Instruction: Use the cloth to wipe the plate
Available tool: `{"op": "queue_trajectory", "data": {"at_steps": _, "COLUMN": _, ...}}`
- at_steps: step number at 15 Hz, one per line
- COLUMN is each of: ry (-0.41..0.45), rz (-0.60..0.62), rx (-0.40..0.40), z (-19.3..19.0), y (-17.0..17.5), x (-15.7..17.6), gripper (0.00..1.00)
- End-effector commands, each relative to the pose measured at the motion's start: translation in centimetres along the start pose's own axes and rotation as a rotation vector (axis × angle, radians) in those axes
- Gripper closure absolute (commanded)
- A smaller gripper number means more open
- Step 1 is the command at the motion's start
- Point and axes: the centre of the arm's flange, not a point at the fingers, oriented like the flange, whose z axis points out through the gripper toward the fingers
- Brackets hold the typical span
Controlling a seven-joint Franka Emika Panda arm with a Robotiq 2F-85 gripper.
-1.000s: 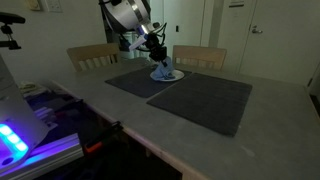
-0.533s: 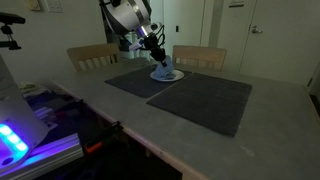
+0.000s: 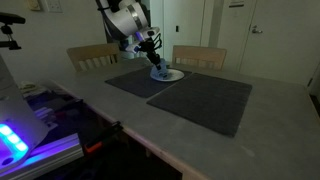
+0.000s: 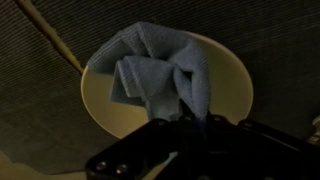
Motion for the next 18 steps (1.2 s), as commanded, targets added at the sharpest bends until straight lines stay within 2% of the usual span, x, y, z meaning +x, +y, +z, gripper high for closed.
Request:
{"op": "queue_trajectory", "data": {"at_steps": 1, "ry": -0.031, "rz": 0.059, "rx": 0.072, "z": 0.7, "y": 0.2, "x": -0.6, "gripper": 0.98}}
{"op": "queue_trajectory", "data": {"at_steps": 9, "ry": -0.090, "rz": 0.195, "rx": 0.205, "z": 0.9, "y": 0.0, "x": -0.4, "gripper": 0.98}}
{"op": "queue_trajectory", "data": {"at_steps": 11, "ry": -0.117, "rz": 0.142, "rx": 0.253, "z": 0.0, "y": -0.3, "x": 0.0, "gripper": 0.98}}
{"op": "queue_trajectory", "data": {"at_steps": 12, "ry": -0.080, "rz": 0.171, "rx": 0.200, "z": 0.3, "y": -0.7, "x": -0.7, "gripper": 0.91}}
{"op": "queue_trajectory", "data": {"at_steps": 16, "ry": -0.093, "rz": 0.152, "rx": 0.228, "z": 0.1, "y": -0.8, "x": -0.7, "gripper": 0.91}}
{"op": "queue_trajectory", "data": {"at_steps": 17, "ry": -0.093, "rz": 0.152, "rx": 0.228, "z": 0.1, "y": -0.8, "x": -0.7, "gripper": 0.98}}
{"op": "queue_trajectory", "data": {"at_steps": 18, "ry": -0.092, "rz": 0.142, "rx": 0.232, "z": 0.1, "y": -1.0, "x": -0.9, "gripper": 0.98}}
